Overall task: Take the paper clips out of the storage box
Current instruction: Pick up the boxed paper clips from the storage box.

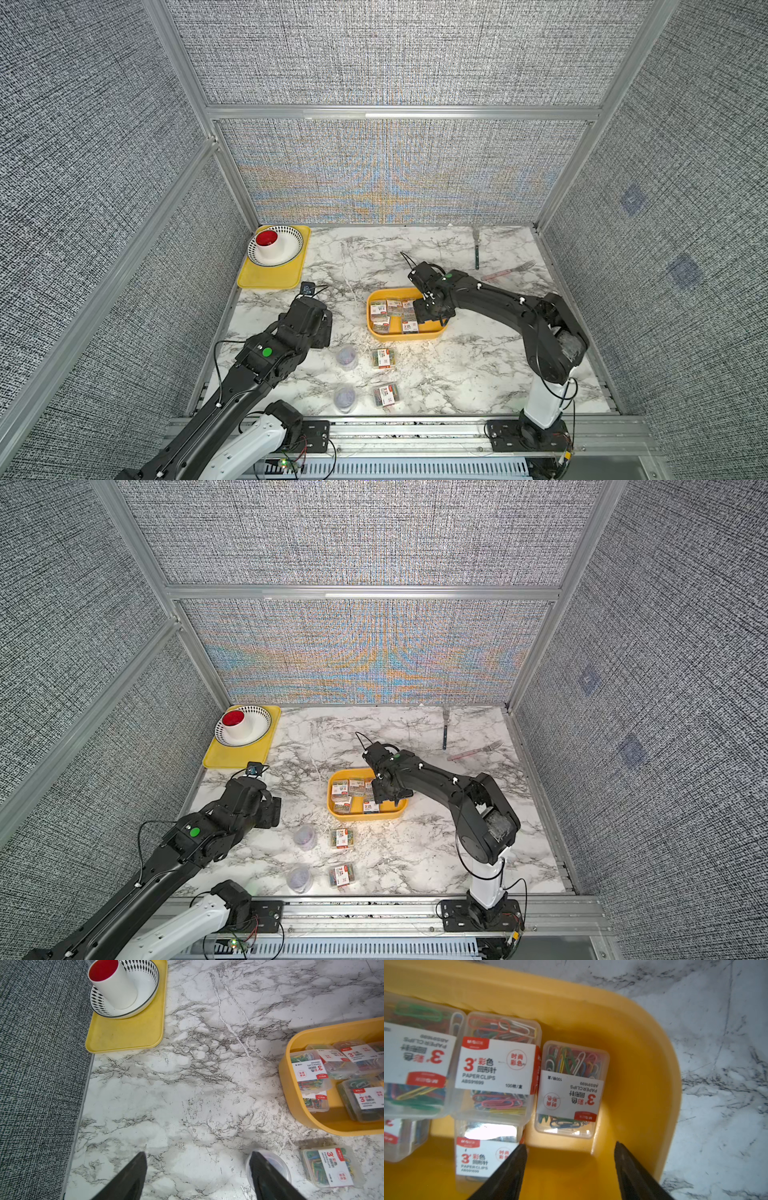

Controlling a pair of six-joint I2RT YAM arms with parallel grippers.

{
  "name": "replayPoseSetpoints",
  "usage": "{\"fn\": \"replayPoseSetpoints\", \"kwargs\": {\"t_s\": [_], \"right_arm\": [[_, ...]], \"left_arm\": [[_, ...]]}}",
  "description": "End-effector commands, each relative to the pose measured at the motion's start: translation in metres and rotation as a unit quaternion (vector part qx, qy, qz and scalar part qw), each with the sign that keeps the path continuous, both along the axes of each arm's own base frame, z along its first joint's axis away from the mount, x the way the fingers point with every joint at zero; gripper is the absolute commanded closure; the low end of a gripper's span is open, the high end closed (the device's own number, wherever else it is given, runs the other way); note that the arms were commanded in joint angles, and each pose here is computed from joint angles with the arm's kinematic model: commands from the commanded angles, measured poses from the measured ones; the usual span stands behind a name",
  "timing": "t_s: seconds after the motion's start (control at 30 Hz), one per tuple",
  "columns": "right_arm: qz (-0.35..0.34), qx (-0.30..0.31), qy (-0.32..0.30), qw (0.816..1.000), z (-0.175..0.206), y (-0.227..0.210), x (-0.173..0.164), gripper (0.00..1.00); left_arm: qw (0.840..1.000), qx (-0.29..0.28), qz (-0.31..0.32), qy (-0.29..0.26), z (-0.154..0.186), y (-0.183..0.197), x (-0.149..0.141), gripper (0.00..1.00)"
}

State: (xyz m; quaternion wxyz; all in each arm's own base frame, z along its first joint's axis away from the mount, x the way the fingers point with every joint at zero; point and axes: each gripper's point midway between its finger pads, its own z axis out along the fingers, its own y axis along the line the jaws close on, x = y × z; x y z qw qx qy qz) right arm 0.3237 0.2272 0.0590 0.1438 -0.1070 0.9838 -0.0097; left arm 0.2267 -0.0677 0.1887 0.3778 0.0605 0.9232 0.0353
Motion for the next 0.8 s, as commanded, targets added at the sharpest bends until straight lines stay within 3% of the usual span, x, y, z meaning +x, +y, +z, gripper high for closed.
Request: {"fn": "replayPoseSetpoints", "kwargs": {"t_s": [0.0,0.5,0.77], "right_arm": [[-0.002,0.01,-0.002,1.0,-0.002,0.005,0.006,0.31],[-0.024,-0.046,-0.006,0.999,-0.018,-0.011,0.022,0.41],[-0.021,-0.036,-0.002,0.999,-0.023,-0.006,0.023,0.45]], "left_arm": [[1.0,-0.001,0.0,-0.008,0.003,-0.001,0.003,0.19],[1.0,0.0,-0.002,-0.007,0.002,-0.001,0.004,0.19],[1.0,0.0,-0.002,-0.008,0.003,-0.001,0.004,0.19]]}}
